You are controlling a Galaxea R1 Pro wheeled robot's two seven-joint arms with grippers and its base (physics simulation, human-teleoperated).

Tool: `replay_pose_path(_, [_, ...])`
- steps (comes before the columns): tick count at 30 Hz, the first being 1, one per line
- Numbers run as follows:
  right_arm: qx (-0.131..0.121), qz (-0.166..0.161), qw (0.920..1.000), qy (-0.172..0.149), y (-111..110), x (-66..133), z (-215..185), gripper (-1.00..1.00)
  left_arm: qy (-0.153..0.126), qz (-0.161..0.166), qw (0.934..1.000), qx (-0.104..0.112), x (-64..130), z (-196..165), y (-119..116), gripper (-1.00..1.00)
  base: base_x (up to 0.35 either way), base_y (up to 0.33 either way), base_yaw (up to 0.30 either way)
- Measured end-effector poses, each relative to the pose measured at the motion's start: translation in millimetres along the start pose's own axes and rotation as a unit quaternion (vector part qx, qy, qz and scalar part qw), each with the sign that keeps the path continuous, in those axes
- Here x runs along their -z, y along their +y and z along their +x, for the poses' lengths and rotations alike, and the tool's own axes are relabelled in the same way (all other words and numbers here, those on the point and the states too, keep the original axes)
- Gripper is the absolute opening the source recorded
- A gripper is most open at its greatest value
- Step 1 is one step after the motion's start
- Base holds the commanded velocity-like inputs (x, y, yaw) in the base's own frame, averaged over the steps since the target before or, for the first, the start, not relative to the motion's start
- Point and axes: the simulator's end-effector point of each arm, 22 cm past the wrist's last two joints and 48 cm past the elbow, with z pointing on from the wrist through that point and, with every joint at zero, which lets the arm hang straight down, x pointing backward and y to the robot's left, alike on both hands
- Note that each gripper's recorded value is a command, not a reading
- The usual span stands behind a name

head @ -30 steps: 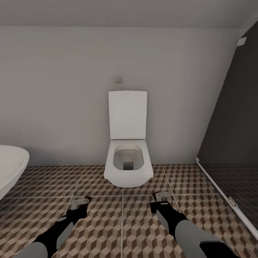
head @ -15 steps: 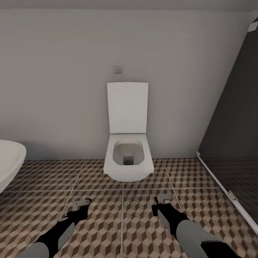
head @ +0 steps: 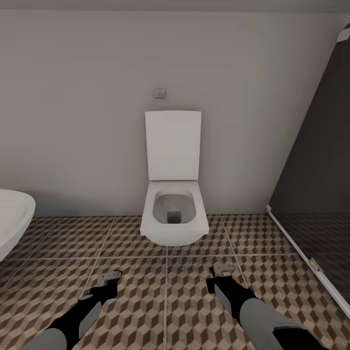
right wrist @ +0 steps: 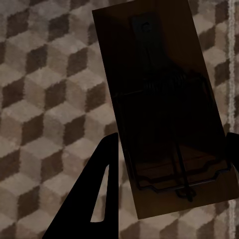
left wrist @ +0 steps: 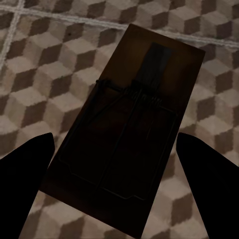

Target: Take the four mousetraps from the cabinet in the bathroom and place them on the bathroom floor. Make sure all four end up on the same floor surface, and ensure that at least two of them are either under or directly next to the same bathroom sink.

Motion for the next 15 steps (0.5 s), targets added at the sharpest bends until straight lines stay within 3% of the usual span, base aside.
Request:
replay_pose_path(3, [0.000, 0.002, 1.0000, 0.003, -3.0, -2.4, 3.8, -1.00, 0.004, -0.001, 1.0000, 0.000, -1.1, 3.1, 0.7, -1.00, 0.000, 0.000, 0.000])
replay_pose_path(8, [-0.005, 0.013, 0.9995, 0.029, -28.2, -14.9, 30.0, -1.00, 0.014, -0.002, 0.9999, -0.002, -6.3, 13.9, 1.3, -1.00, 0.000, 0.000, 0.000])
replay_pose_path(15, [-0.014, 0.012, 0.9984, 0.054, -29.5, -25.0, 50.4, -1.00, 0.028, -0.004, 0.9996, -0.003, -13.2, 29.0, 3.3, -1.00, 0.000, 0.000, 0.000])
